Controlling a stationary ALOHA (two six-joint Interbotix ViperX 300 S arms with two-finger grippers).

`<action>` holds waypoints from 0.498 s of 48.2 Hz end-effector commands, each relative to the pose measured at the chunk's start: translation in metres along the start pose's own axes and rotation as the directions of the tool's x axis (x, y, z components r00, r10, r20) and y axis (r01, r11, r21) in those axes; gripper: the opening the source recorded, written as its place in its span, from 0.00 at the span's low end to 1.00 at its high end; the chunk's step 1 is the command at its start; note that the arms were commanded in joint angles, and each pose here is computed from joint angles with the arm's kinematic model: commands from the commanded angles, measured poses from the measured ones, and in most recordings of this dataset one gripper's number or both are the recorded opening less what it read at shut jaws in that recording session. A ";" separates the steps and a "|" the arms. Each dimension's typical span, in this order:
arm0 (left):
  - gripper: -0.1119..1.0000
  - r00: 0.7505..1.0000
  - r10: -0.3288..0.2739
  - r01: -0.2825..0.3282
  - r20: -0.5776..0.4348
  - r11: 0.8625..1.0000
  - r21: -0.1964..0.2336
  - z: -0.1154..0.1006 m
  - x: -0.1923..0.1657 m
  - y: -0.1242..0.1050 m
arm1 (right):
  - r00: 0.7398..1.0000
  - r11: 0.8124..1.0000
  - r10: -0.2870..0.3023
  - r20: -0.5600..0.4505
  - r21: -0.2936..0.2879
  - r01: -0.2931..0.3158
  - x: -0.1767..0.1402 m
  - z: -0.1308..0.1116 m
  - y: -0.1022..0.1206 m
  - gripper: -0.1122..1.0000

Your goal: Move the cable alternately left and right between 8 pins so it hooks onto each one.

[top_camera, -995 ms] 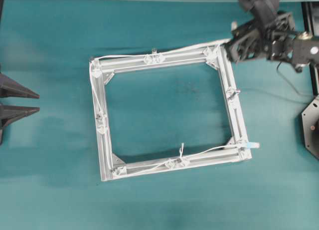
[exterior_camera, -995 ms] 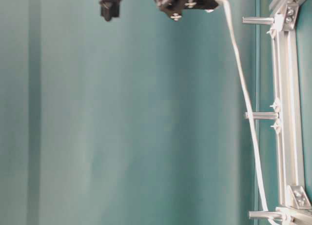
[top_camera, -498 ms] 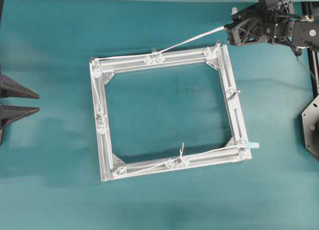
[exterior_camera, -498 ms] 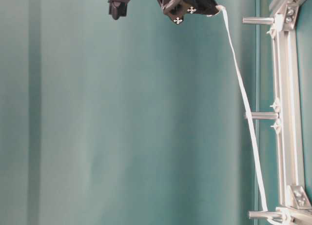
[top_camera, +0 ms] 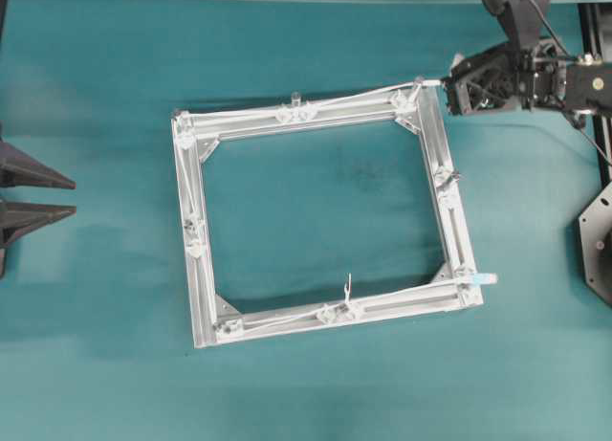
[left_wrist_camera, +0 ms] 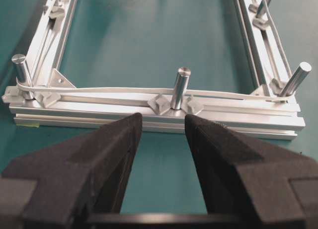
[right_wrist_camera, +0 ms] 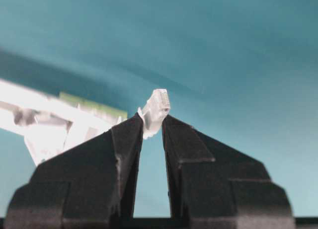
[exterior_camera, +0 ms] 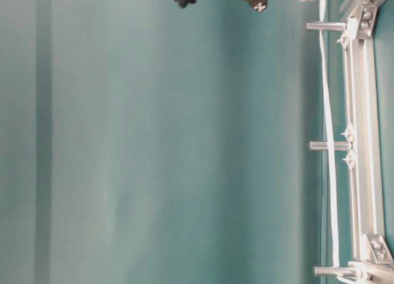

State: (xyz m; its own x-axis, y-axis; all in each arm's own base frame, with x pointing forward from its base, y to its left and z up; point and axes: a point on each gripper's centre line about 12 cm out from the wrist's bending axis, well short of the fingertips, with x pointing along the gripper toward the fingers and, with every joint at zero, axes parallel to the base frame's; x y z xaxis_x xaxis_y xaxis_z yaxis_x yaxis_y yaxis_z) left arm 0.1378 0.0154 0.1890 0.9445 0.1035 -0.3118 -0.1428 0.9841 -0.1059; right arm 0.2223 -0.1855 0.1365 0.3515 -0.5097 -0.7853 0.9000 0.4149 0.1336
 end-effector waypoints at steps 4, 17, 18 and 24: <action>0.57 1.000 -0.004 0.004 0.013 1.000 -0.002 0.006 0.000 -0.001 | 1.000 0.999 0.016 0.002 0.041 -0.016 0.000 -0.003 -0.005 0.24; 0.57 1.000 -0.003 0.003 0.012 1.000 -0.002 0.006 0.000 -0.001 | 0.993 0.983 0.118 0.023 0.139 -0.120 -0.003 0.000 0.012 0.24; 0.57 1.000 -0.002 0.002 0.012 1.000 -0.003 0.006 0.000 -0.001 | 0.993 0.981 0.118 0.020 0.153 -0.120 -0.003 0.000 0.013 0.24; 0.57 1.000 -0.002 0.002 0.015 1.000 -0.003 0.007 0.000 -0.001 | 0.990 0.955 0.142 0.012 0.261 -0.140 -0.005 -0.003 0.019 0.24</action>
State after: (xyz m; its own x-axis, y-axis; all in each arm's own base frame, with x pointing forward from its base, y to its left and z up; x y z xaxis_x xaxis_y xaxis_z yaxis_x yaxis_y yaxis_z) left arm 0.1378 0.0154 0.1890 0.9445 0.1035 -0.3118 -0.1424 0.9843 -0.1045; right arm 0.2305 -0.1752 0.1335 0.4466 -0.4575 -0.7689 0.8926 0.2874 0.3474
